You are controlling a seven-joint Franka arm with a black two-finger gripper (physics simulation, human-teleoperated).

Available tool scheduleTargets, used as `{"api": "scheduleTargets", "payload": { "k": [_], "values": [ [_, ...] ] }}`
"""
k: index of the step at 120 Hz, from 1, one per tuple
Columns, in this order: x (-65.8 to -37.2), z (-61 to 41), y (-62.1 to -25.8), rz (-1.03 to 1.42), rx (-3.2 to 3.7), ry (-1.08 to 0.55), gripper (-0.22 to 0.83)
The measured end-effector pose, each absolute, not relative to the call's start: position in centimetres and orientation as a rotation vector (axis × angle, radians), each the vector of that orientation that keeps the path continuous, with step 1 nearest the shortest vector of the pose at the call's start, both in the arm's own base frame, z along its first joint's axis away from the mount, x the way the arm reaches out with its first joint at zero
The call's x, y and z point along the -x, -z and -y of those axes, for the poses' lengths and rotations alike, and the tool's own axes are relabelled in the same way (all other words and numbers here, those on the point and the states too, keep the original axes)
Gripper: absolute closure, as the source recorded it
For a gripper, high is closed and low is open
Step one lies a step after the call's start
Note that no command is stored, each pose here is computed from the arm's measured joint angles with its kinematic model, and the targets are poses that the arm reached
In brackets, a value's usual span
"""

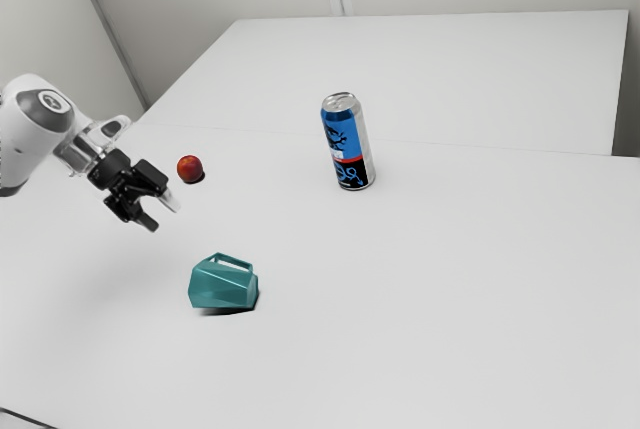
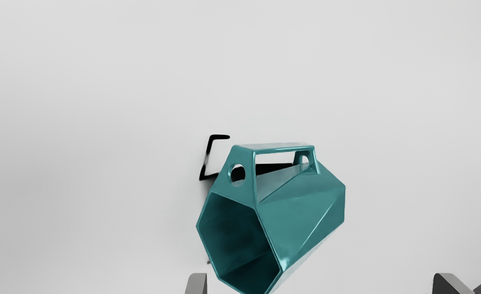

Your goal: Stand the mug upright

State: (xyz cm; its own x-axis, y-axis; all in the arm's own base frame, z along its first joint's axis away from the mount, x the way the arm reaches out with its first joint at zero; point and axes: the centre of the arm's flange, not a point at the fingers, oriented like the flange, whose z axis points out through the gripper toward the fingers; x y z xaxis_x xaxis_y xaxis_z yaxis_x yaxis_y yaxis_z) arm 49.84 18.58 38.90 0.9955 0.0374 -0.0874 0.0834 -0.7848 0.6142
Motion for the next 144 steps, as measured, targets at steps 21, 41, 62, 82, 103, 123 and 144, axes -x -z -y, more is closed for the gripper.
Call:
{"api": "scheduleTargets", "payload": {
  "k": [21, 41, 62, 82, 103, 123, 144],
  "values": [
    [-48.8, -17.7, -34.7, -0.095, -2.380, 0.079, 0.00],
    [-47.0, -17.7, -31.8, -0.160, -2.287, 0.032, 0.00],
    [-45.9, -16.7, -29.4, -0.208, -2.209, -0.003, 0.00],
    [-45.1, -15.5, -27.9, -0.253, -2.137, -0.041, 0.00],
    [-44.6, -14.9, -27.2, -0.258, -2.110, -0.055, 0.05],
    [-44.7, -14.0, -26.9, -0.227, -2.119, -0.057, 0.44],
    [-44.8, -13.9, -26.9, -0.211, -2.129, -0.067, 0.64]
  ]
}}
